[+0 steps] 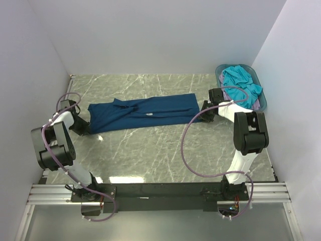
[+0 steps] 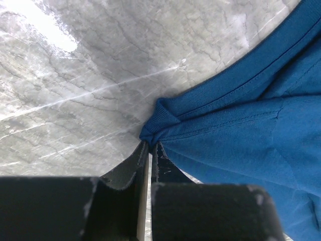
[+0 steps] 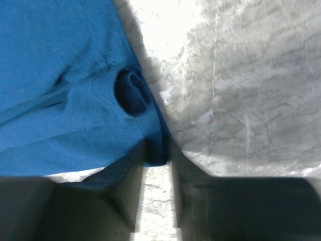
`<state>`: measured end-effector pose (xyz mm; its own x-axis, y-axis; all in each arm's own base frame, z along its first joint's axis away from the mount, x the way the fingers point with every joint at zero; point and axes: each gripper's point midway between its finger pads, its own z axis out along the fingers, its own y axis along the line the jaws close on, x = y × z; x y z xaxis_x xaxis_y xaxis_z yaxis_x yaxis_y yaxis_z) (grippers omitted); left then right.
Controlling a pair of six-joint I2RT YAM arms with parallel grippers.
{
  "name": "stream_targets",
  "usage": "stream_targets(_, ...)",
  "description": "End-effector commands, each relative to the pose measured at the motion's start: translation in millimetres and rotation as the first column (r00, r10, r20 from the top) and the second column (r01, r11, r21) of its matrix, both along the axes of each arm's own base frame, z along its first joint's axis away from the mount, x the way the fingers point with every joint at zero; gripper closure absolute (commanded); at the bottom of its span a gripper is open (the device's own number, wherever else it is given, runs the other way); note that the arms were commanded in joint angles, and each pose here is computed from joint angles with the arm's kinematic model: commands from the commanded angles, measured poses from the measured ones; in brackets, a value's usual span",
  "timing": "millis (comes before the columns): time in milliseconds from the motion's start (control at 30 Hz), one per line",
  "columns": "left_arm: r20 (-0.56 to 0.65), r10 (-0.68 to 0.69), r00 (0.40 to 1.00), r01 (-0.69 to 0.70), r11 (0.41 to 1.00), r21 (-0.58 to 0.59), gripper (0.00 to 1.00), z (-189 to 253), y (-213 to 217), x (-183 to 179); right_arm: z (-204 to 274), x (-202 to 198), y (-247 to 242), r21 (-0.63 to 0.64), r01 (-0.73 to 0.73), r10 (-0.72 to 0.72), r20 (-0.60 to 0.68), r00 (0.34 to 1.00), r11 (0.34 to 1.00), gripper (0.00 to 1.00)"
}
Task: Fold and stack the t-shirts
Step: Fold the tshirt
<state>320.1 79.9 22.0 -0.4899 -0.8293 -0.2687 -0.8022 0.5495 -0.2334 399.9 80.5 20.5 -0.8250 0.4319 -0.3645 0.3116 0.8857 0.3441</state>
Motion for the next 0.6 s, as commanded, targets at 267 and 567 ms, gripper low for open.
stream_targets(267, -0.022, 0.022, 1.0, -0.022, 1.0, -0.018, 0.98, 2.5, 5.2, -24.7, 4.8, -22.3, -46.6, -0.115, 0.111, -0.117, -0.053, 0.992, 0.987, 1.0)
stream_targets(567, -0.033, 0.062, 0.998, -0.065, 0.992, -0.105, 0.97, -2.0, -25.2, -67.9, 19.6, -73.1, -77.1, -0.223, 0.181, -0.203, -0.078, 0.976, 0.958, 1.0)
